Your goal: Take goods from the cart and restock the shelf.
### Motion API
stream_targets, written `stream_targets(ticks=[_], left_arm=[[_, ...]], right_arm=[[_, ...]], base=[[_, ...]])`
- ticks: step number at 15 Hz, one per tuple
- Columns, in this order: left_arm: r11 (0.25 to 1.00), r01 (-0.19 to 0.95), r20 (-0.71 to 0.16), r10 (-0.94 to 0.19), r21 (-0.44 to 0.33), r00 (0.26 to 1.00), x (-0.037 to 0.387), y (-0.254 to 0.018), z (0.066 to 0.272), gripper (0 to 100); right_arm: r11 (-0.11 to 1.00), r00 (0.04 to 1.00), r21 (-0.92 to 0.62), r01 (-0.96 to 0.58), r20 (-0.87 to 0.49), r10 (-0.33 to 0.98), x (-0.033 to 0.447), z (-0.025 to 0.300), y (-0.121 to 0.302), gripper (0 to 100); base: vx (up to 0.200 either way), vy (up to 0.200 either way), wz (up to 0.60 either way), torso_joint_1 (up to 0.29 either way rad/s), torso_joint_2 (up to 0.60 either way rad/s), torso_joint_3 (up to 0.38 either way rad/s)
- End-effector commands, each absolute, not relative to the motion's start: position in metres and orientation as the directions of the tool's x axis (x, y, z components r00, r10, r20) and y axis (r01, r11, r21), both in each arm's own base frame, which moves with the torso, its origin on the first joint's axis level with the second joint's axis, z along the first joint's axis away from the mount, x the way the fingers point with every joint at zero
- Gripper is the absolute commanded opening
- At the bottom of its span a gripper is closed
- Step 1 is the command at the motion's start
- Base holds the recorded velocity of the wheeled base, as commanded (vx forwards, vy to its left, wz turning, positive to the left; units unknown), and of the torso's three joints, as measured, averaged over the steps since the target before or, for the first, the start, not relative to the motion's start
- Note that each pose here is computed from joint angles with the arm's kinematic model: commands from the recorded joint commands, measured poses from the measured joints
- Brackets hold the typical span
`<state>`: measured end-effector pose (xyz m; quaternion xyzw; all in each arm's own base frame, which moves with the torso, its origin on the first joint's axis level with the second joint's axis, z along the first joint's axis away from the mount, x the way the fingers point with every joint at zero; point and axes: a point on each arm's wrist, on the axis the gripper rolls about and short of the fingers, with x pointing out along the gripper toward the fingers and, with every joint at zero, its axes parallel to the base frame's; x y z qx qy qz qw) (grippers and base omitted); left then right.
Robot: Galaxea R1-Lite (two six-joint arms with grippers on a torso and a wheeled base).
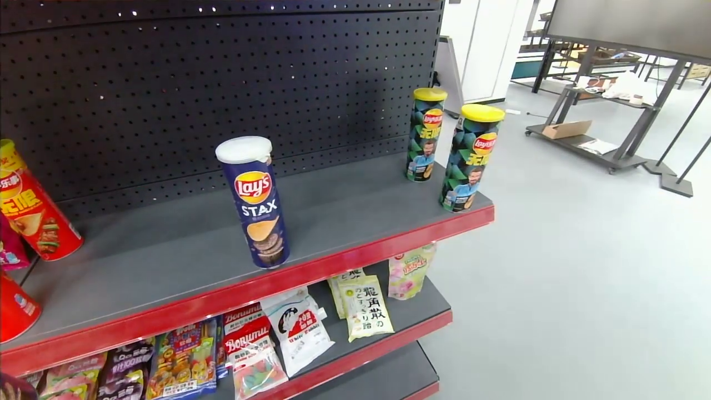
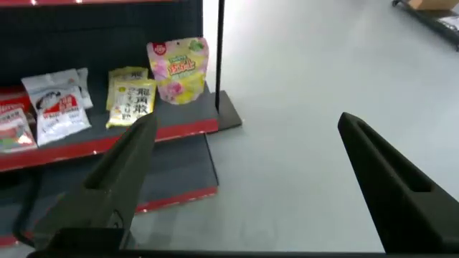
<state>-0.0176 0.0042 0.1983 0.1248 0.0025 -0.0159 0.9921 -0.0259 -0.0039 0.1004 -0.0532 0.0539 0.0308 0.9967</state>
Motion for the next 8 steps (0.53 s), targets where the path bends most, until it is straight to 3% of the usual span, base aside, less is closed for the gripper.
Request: stream_targets(ticks=[1, 3, 8], left_arm=[[0.971, 0.038, -0.021, -0.034, 0.234, 0.999, -0.016, 0.004, 0.197, 0], [0.977, 0.08, -0.04, -0.073, 0.197, 0.997, -0.013, 0.003, 0.196, 0], [0.978, 0.172, -0.106, -0.16, 0.121, 0.982, 0.004, -0.001, 0.199, 0]], right_arm=[[0.995, 0.995, -0.05, -0.089, -0.038, 0.087, -0.015, 0.083, -0.002, 100], [0.987, 0.982, -0.021, -0.158, -0.107, 0.155, -0.016, 0.077, -0.001, 100], [0.988, 0.983, 0.003, -0.154, -0.096, 0.154, -0.015, 0.077, -0.001, 100]], base=[[0.0, 0.0, 0.0, 0.0, 0.0, 0.0], [0.0, 0.0, 0.0, 0.0, 0.0, 0.0], [0.0, 0.0, 0.0, 0.0, 0.0, 0.0]])
